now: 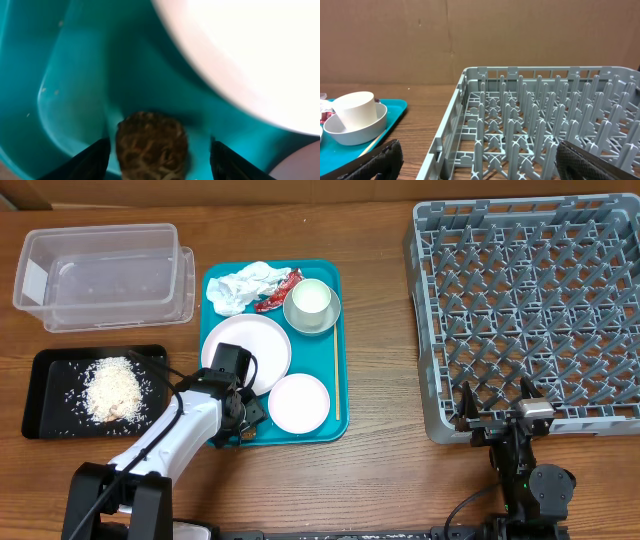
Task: Sort waste into correct bins and load items into the dishwasher
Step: 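Carry the mushroom to the black tray and release it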
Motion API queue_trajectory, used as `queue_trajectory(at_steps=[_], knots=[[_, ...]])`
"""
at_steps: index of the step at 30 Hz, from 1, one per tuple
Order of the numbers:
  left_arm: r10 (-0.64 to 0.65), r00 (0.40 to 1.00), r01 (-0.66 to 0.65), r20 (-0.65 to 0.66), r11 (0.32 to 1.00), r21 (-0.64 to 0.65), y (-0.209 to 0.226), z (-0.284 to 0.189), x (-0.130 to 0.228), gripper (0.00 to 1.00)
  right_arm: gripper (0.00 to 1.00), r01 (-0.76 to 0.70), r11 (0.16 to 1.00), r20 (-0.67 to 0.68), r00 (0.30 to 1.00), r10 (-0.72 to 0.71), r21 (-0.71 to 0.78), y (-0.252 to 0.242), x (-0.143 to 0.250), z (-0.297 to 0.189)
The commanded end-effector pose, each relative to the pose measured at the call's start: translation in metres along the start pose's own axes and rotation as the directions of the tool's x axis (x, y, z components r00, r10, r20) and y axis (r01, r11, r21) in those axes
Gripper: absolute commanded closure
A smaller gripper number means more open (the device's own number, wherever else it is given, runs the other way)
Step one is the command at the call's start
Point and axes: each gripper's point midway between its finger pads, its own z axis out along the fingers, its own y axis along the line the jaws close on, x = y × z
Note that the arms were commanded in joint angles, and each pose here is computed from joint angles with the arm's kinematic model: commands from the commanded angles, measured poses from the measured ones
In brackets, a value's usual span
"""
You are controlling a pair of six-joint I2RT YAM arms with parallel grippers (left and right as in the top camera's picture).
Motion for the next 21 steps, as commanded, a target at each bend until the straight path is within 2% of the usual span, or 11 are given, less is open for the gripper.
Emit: queue_trajectory(at_steps=[1,3,7,10,15,18,21], knots=[[-0.001,1.000,0.001,0.008,1.000,0.005,-0.002,0.005,-0.001,0.36,0.00,-0.003,1.000,0.003,1.000,0.003,-0.002,0.001,0.002,0.000],[0.000,1.000,0.000,0.010,1.000,0.007,-0.003,0.005,-0.001,0.43,0.00,-0.003,1.000,0.003,1.000,0.003,-0.002,0.001,0.002,0.000],[0.002,1.000,-0.002,-0.014,1.000,0.004,-0.002,0.004,0.004,0.48,0.00,-0.003,1.000,0.003,1.000,0.003,-0.002,0.001,0.002,0.000],[0.002,1.000,-0.002,-0.022,1.000,-0.003,-0.002,0.000,0.003,0.58,0.00,-0.003,1.000,0.003,1.000,0.003,-0.002,0.001,0.002,0.000],[0.010,0.999,-0.010,-0.032,1.000,0.000,-0.009,-0.014,-0.002,0.60,0.00,-0.003,1.000,0.003,1.000,0.003,-0.002,0.001,0.002,0.000],[0.032,0.999,-0.032,-0.031,0.999,0.001,-0.015,-0.029,-0.009,0.66,0.00,-0.003,1.000,0.003,1.000,0.003,-0.002,0.001,0.002,0.000],[0.049,0.999,-0.049,-0.023,0.999,0.005,-0.023,-0.051,-0.020,0.66,0.00,-0.003,1.000,0.003,1.000,0.003,-0.002,0.001,0.002,0.000]])
